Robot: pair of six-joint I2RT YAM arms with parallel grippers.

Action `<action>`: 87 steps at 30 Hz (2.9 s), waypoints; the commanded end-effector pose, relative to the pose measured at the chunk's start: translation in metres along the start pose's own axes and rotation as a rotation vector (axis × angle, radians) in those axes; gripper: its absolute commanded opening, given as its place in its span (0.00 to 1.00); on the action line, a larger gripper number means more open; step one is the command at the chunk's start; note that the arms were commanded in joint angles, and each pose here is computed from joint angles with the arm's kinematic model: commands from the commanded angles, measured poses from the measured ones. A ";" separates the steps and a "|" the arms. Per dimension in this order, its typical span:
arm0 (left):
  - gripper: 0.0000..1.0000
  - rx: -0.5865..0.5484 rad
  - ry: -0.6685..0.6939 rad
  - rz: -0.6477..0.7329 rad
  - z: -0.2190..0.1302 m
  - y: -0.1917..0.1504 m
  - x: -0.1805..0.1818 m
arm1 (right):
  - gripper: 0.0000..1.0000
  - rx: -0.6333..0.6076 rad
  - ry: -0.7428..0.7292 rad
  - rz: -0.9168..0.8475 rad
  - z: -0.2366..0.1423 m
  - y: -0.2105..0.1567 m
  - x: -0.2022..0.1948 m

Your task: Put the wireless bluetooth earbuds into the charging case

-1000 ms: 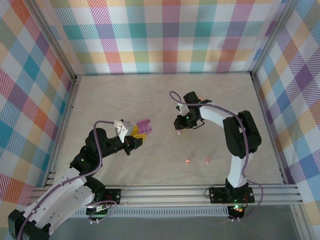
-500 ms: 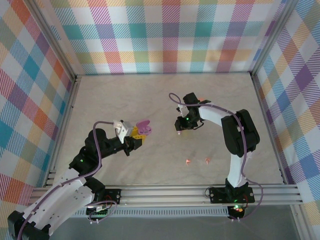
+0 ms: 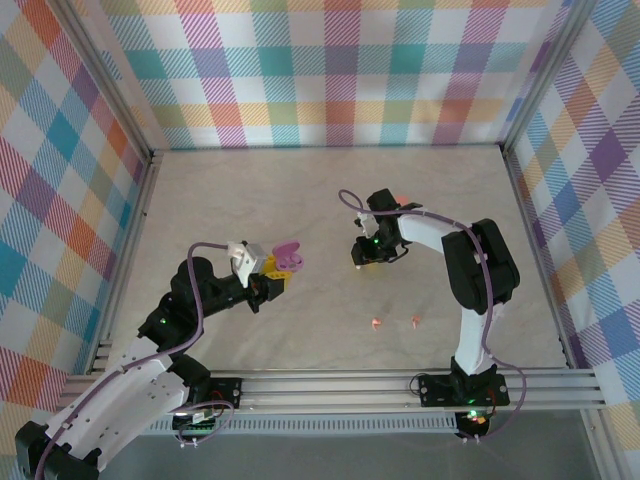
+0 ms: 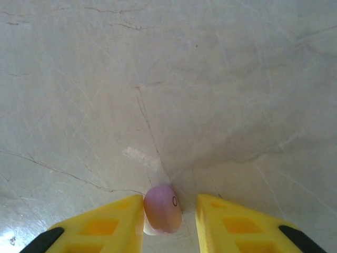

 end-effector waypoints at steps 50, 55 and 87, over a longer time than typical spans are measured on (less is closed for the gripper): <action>0.15 -0.111 -0.026 -0.037 0.026 0.022 0.007 | 0.15 -0.335 -0.052 -0.067 -0.213 0.004 0.097; 0.14 -0.099 -0.054 -0.012 0.036 0.027 0.006 | 0.15 -0.376 -0.010 -0.083 -0.234 0.000 0.117; 0.12 -0.093 -0.129 0.101 0.072 0.015 0.011 | 0.15 -0.367 0.051 -0.179 -0.211 -0.001 0.203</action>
Point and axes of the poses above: each hand's point on the last joint's axis, 136 mm out from that joint toward the fingers, its own z axis out along the fingers, its own x axis along the line the jaws close on, y = z × x, the point moved 6 cm from there along -z, back along the fingers, and after that the axes turned 9 degrees about -z, right-handed, at the moved point
